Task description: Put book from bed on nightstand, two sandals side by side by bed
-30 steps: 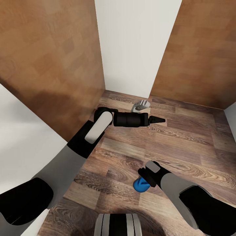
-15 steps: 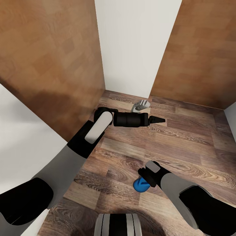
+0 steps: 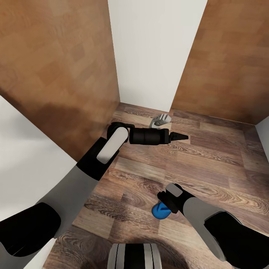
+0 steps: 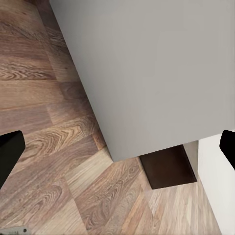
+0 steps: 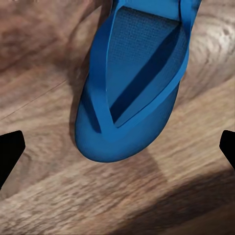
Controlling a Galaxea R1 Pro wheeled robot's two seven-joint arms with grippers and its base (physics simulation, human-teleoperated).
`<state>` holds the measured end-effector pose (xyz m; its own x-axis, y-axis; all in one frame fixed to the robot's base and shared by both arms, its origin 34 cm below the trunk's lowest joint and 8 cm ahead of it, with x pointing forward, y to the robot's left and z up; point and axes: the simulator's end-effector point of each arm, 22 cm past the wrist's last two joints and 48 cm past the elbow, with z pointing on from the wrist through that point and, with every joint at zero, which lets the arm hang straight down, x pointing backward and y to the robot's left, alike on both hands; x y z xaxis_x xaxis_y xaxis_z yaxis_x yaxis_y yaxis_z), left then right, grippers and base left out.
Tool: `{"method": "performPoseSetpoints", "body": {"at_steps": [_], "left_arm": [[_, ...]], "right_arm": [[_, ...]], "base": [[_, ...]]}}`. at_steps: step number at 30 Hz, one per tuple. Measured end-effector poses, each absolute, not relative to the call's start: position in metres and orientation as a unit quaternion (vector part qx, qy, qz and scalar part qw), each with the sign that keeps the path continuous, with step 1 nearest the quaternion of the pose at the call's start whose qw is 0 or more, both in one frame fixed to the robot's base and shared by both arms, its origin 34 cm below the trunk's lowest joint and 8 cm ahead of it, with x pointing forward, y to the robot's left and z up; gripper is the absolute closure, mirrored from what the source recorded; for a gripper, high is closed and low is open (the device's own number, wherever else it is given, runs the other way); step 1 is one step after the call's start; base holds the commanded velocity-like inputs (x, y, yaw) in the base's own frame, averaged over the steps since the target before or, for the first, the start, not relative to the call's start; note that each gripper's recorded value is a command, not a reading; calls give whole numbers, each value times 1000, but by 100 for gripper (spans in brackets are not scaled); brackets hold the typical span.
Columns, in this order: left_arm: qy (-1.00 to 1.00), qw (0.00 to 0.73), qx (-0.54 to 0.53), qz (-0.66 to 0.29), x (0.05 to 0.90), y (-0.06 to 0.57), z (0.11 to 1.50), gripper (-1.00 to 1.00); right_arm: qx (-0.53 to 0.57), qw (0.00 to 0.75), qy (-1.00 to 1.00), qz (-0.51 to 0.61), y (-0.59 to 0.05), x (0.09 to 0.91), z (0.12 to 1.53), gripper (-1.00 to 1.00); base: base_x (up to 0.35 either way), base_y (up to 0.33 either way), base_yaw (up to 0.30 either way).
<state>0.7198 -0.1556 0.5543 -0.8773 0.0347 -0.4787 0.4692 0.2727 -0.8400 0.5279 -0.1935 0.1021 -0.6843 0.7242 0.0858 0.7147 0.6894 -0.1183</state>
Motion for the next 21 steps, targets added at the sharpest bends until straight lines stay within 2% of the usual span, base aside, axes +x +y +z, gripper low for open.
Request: {"method": "performPoseSetpoints", "body": {"at_steps": [21], "left_arm": [[782,154,138,-587,722,-156,498,-100]], "right_arm": [[-397,90,-911,60,-198,496,63,-100]], "base": [[0,0,0]]}}
